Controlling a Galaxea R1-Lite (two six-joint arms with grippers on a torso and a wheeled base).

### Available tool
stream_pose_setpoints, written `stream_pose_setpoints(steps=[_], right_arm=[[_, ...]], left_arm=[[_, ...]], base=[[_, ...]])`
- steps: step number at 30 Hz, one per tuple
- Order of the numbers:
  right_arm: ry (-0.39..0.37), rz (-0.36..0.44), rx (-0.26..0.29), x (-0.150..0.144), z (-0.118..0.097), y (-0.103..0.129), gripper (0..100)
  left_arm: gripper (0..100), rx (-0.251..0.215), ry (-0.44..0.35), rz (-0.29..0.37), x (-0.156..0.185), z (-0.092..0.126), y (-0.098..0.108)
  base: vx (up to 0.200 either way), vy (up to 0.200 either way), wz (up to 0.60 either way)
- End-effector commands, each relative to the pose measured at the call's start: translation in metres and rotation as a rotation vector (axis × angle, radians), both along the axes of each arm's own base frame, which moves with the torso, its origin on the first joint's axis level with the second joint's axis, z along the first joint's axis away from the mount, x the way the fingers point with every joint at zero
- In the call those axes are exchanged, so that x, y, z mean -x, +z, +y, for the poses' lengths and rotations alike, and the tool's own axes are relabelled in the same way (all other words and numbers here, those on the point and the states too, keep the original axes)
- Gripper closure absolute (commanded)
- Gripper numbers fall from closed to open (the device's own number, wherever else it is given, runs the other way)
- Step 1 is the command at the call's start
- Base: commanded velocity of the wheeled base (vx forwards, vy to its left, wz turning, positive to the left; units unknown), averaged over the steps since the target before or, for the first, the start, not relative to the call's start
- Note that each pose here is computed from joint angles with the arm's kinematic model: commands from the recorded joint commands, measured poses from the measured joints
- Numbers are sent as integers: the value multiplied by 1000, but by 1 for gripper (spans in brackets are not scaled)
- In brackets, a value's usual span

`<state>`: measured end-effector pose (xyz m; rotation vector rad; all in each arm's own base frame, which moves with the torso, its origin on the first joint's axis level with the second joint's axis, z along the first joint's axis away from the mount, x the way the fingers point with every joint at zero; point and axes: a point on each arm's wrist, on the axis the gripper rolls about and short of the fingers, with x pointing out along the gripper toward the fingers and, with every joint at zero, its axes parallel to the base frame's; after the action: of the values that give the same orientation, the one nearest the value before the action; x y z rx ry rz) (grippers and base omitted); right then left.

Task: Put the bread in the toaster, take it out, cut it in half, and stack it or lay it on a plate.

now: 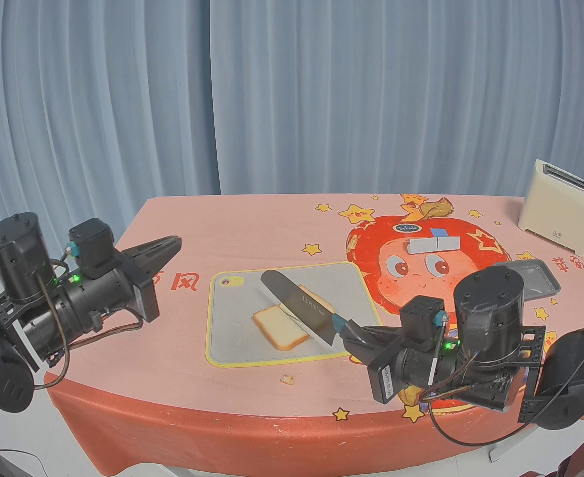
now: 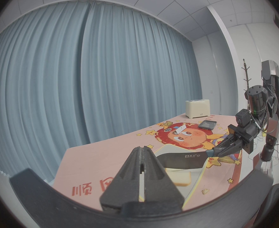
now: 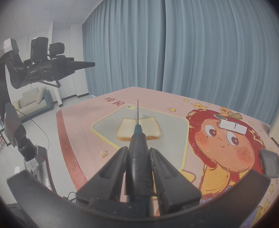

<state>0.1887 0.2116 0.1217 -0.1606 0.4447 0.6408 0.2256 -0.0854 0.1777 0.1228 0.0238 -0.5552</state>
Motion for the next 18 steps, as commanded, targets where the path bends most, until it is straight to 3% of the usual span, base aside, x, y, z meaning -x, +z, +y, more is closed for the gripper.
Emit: stream_pose_setpoints(steps=[1,11,18], right_arm=[[2,11,12,-1,2,-5,100],[8,22,29,-1,4,-11,100],[10,8,15,0,4,-8,100]], left_arm=[[100,9,31,-23,18,13,4],[100,7,3,-16,4,4,3],[100,4,-134,11,-37,-51,-11]], base=[[0,0,0],[0,0,0],[0,0,0]])
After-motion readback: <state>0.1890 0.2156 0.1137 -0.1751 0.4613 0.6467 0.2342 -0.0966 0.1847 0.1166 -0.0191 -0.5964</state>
